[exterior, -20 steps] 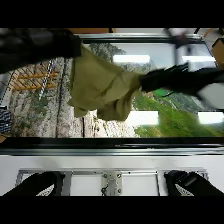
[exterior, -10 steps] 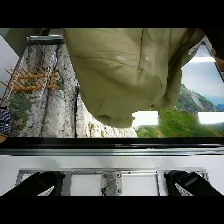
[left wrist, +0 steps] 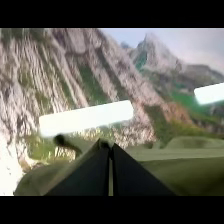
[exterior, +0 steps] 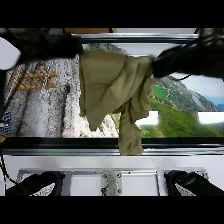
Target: Fold the clothes and pants, and hang the long-sleeved shirts on hangers.
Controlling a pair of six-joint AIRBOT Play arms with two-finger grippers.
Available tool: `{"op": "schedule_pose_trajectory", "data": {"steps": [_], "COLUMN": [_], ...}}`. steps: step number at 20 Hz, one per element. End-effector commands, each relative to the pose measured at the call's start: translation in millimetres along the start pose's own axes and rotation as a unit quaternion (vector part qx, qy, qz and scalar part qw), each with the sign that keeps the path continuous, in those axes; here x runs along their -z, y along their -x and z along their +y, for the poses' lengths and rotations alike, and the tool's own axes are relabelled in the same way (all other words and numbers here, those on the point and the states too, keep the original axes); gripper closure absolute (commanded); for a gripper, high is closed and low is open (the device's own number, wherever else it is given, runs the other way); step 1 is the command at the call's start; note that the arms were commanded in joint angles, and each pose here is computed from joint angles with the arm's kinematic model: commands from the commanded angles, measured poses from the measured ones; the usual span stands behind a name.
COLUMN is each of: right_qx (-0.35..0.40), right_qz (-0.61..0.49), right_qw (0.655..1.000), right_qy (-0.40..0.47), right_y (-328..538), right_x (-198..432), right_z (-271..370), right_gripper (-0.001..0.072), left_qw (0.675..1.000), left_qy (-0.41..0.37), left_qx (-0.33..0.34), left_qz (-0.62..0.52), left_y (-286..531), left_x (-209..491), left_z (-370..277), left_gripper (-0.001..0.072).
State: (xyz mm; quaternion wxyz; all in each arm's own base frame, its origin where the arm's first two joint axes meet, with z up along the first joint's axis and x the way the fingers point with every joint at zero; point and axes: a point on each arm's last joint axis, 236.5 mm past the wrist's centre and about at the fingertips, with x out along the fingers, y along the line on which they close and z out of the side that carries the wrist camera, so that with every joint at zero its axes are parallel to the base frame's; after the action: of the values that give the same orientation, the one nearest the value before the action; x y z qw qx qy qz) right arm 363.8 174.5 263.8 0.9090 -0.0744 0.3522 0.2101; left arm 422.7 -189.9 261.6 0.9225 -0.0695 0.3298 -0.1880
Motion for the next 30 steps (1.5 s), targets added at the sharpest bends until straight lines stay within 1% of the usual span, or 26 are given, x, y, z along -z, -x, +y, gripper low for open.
{"op": "schedule_pose_trajectory", "data": {"steps": [1,4,5,6,7,8,10,14,17,22,26,28,29,30], "right_qx": [-0.012,-0.067,-0.084,-0.087,-0.087,-0.086,-0.077,-0.028,-0.001,0.040,0.026,0.024,0.024,0.025], "right_qz": [0.123,0.192,0.204,0.208,0.202,0.195,0.178,0.169,0.205,0.262,0.288,0.286,0.284,0.282], "right_qw": [0.992,0.979,0.975,0.974,0.975,0.977,0.981,0.981,0.965,0.923,0.905,0.902,0.903,0.904], "right_qy": [0.026,-0.013,-0.027,-0.030,-0.030,-0.030,-0.027,-0.092,-0.164,-0.280,-0.314,-0.321,-0.321,-0.320], "right_y": [-67,-101,-104,-105,-104,-101,-91,-84,-105,-167,-202,-213,-216,-219], "right_x": [97,166,178,181,178,175,168,165,194,253,274,277,278,278], "right_z": [11,45,53,55,55,54,49,31,27,29,43,45,45,44], "right_gripper": [0.0701,0.0687,0.0663,0.0458,0.0189,0.0073,0.0076,0.0076,0.0076,0.0077,0.0077,0.0078,0.0112,0.0199], "left_qw": [0.992,0.979,0.975,0.971,0.968,0.965,0.962,0.960,0.957,0.958,0.958,0.958,0.958,0.958], "left_qy": [0.021,0.029,0.029,0.024,0.009,-0.008,-0.028,0.006,0.026,0.029,0.029,0.029,0.029,0.029], "left_qx": [-0.034,-0.056,-0.062,-0.074,-0.093,-0.112,-0.140,-0.169,-0.184,-0.187,-0.186,-0.186,-0.186,-0.186], "left_qz": [0.116,0.196,0.213,0.225,0.233,0.236,0.231,0.224,0.221,0.217,0.215,0.214,0.214,0.214], "left_y": [-35,-40,-40,-40,-38,-35,-29,-21,-17,-16,-17,-17,-17,-17], "left_x": [106,193,216,231,242,246,245,241,239,237,236,236,236,236], "left_z": [37,59,65,74,87,98,116,145,161,164,164,164,164,164], "left_gripper": [0.0696,0.0696,0.0697,0.0696,0.0696,0.0697,0.0697,0.0696,0.0696,0.0696,0.0696,0.0696,0.0696,0.0696]}}
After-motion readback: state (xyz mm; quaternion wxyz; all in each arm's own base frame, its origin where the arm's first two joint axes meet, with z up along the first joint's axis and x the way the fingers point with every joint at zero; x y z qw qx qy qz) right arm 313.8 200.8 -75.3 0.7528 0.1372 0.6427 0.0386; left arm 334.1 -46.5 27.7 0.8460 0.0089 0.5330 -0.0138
